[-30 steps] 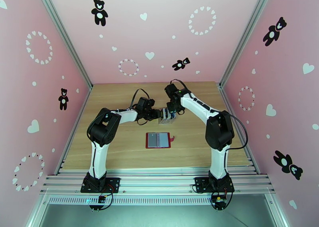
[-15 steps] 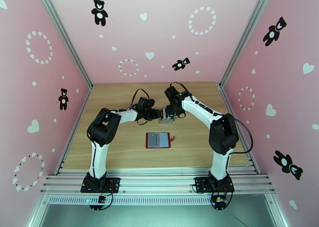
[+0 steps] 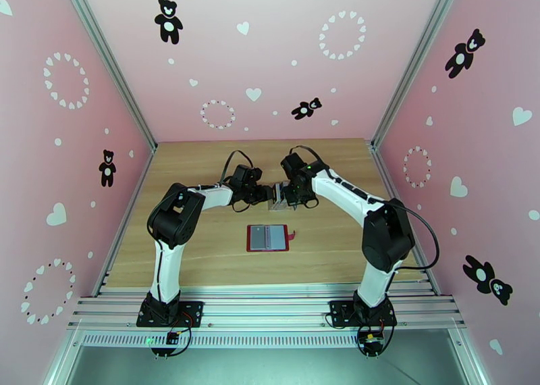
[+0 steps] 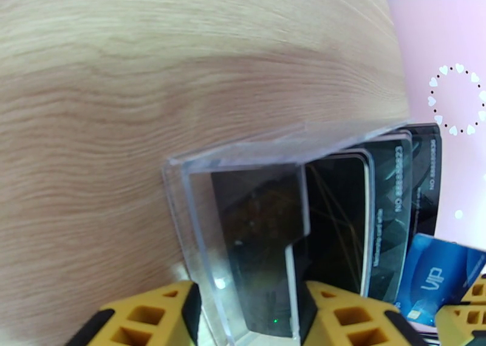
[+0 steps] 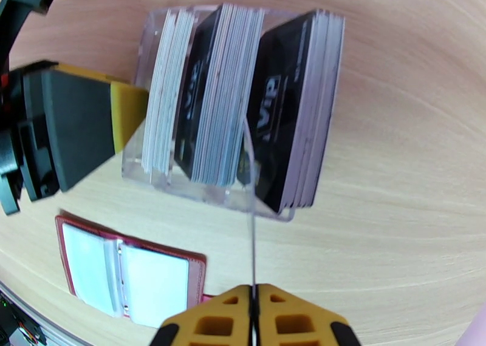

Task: Put the credit cards into the card holder

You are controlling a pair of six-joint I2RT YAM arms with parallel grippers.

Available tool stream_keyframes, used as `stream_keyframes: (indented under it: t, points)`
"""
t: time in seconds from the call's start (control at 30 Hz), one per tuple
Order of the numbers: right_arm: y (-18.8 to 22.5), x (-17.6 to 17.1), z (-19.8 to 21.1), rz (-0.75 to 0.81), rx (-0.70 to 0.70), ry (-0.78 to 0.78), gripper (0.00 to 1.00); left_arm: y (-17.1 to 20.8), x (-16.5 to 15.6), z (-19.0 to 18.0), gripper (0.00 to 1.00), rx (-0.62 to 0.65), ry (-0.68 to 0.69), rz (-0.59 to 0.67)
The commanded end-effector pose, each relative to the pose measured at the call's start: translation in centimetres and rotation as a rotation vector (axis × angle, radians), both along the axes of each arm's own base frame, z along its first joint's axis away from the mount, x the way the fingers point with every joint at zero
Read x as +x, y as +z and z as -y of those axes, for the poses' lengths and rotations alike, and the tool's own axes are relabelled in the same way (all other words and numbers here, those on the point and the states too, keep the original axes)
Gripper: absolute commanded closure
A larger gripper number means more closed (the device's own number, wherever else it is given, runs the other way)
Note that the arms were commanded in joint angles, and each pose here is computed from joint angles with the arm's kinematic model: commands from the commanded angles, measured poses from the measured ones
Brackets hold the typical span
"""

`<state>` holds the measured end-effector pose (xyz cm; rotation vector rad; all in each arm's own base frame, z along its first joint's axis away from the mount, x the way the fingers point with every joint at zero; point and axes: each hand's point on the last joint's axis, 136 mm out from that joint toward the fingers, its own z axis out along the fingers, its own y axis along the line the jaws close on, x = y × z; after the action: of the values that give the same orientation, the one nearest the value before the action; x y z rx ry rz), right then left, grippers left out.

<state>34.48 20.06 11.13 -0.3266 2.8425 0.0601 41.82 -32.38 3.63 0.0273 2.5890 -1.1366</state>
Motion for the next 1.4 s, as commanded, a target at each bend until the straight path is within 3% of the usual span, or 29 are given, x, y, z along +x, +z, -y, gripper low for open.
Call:
stream_keyframes:
  t: [0.0,0.43,0.8,1.37]
  points:
    - [0.0,-1.2,0.5,-0.023,-0.002,-0.006,0.91,-2.7,-1.6,-0.1,0.5,0.048,-0.022,-0.072]
    - [2.4,-1.0,0.3,0.058,0.065,-0.042,1.0,-2.6,-1.7,-0.1,0.5,0.047,-0.025,-0.069]
    - [4.9,-2.7,0.1,0.084,0.163,-0.04,1.0,-0.8,-1.9,0.2,0.5,0.061,-0.045,0.001]
    - [5.6,-6.8,-3.3,0.012,0.482,0.087,1.0,4.5,-3.1,-1.0,0.48,0.128,-0.038,0.092]
